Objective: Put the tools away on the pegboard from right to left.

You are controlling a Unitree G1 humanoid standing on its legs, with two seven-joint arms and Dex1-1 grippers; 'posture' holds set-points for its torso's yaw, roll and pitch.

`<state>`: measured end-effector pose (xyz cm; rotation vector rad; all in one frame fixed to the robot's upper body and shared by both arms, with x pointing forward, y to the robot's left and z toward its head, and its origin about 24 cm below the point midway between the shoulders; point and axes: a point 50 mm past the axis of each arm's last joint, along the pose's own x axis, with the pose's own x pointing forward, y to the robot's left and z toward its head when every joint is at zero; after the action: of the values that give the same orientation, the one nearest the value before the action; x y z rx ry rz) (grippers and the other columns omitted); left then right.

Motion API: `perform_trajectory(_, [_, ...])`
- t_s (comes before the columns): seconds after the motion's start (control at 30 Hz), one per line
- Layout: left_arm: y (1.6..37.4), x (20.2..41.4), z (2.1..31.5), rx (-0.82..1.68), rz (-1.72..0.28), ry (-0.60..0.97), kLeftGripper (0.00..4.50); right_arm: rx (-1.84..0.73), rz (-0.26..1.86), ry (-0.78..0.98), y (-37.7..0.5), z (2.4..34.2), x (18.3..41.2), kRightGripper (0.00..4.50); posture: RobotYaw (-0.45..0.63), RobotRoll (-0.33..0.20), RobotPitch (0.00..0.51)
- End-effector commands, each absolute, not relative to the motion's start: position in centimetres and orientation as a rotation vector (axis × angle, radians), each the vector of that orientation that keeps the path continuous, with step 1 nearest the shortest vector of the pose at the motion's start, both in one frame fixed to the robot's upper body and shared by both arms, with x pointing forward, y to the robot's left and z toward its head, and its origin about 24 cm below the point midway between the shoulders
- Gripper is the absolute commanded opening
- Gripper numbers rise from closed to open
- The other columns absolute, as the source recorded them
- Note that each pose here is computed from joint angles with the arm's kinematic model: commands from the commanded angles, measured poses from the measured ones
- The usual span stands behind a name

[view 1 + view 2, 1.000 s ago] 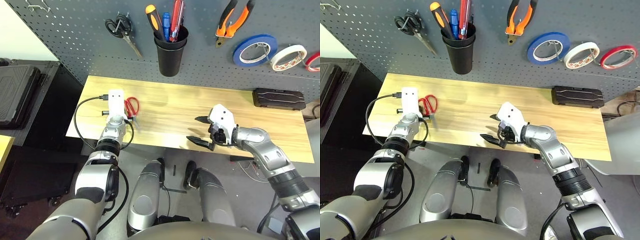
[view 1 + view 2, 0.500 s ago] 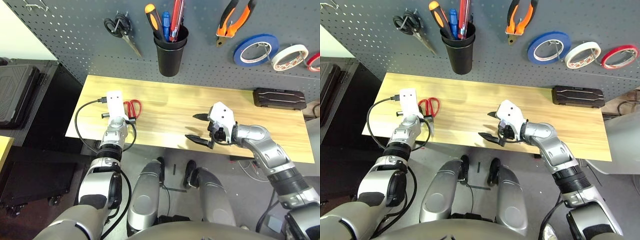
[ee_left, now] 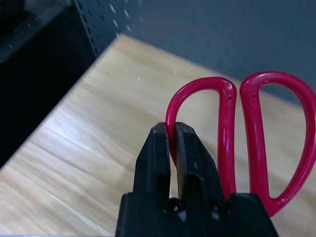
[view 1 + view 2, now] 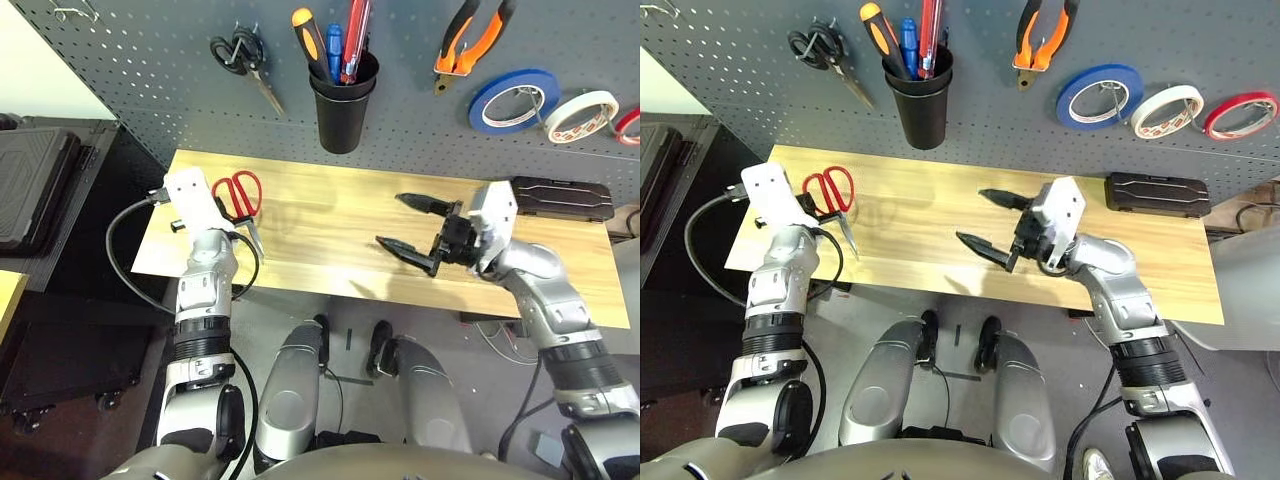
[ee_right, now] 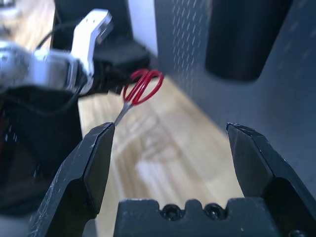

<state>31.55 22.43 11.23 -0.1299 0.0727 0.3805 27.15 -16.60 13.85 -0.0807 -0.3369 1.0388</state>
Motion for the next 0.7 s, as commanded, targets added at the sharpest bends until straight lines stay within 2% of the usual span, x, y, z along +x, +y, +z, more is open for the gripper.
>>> perform_trajectory(0.03, [23.2, 30.8, 12.0, -0.153, 0.402, 0.043, 0.01, -0.061, 1.037, -0.400, -17.1, 14.5, 26.6, 4.50, 0.31, 0.000, 0.252])
perform_trajectory(0.3, [24.2, 30.2, 15.6, -0.187, 0.411, -0.106, 0.01, -0.038, 1.051, -0.496, -16.7, 15.5, 26.0, 4.50, 0.31, 0.000, 0.226])
perform_trajectory(0.7, [24.5, 29.7, 20.2, -0.217, 0.383, -0.267, 0.01, -0.035, 1.074, -0.556, -16.1, 15.7, 25.8, 4.50, 0.32, 0.000, 0.223])
